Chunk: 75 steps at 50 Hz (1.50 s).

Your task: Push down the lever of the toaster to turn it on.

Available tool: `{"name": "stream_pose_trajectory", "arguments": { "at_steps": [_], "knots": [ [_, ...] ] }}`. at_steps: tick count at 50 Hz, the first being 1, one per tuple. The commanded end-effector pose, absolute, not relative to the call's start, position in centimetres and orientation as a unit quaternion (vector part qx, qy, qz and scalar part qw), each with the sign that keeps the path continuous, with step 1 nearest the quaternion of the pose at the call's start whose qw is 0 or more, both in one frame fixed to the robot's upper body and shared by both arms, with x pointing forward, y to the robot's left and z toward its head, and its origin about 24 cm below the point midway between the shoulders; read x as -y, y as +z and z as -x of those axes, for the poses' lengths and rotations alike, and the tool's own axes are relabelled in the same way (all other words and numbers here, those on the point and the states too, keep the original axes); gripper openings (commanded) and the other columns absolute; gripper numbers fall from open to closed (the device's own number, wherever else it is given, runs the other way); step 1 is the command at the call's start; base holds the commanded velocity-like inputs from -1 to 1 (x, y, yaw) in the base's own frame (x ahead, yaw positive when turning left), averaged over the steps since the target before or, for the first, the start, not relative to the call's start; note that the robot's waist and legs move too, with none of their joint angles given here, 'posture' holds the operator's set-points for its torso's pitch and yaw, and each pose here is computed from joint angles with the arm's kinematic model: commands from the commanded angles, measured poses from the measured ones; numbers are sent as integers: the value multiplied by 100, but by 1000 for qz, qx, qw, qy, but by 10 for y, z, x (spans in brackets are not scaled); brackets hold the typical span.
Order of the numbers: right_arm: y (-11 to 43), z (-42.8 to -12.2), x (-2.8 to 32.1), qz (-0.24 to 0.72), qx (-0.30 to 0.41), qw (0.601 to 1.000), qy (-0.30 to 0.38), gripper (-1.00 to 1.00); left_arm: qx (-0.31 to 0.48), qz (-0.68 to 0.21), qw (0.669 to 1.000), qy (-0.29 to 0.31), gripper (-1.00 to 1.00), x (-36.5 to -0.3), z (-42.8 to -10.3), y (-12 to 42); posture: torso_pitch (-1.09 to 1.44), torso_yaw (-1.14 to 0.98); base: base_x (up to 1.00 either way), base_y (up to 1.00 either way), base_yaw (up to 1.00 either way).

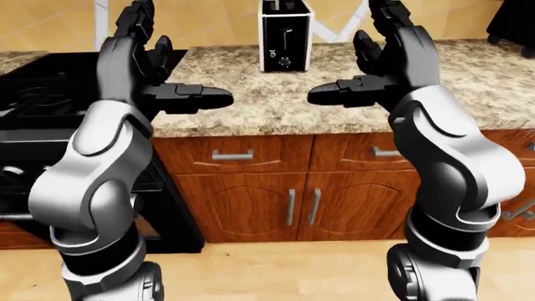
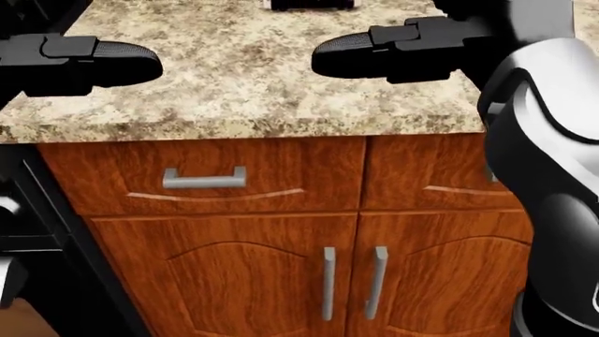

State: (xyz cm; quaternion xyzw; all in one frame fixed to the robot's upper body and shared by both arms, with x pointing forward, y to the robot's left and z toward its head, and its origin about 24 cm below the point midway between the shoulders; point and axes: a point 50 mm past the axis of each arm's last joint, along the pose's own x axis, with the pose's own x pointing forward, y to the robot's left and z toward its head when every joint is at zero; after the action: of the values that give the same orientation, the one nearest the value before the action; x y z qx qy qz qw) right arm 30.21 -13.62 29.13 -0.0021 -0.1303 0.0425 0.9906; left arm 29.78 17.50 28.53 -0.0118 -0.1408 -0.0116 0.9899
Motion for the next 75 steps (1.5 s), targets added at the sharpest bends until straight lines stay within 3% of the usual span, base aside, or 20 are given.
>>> {"name": "stream_pose_trajectory", "arguments": {
  "at_steps": [1,75],
  "knots": [
    [307,-296,135,-1,172,984,49,100,182,11,983,-3,100,-178,-291,301,0,0,14,0,0],
    [310,-292,130,4,177,983,57,100,185,11,983,-1,100,-178,-289,304,0,0,13,0,0]
  ]
}}
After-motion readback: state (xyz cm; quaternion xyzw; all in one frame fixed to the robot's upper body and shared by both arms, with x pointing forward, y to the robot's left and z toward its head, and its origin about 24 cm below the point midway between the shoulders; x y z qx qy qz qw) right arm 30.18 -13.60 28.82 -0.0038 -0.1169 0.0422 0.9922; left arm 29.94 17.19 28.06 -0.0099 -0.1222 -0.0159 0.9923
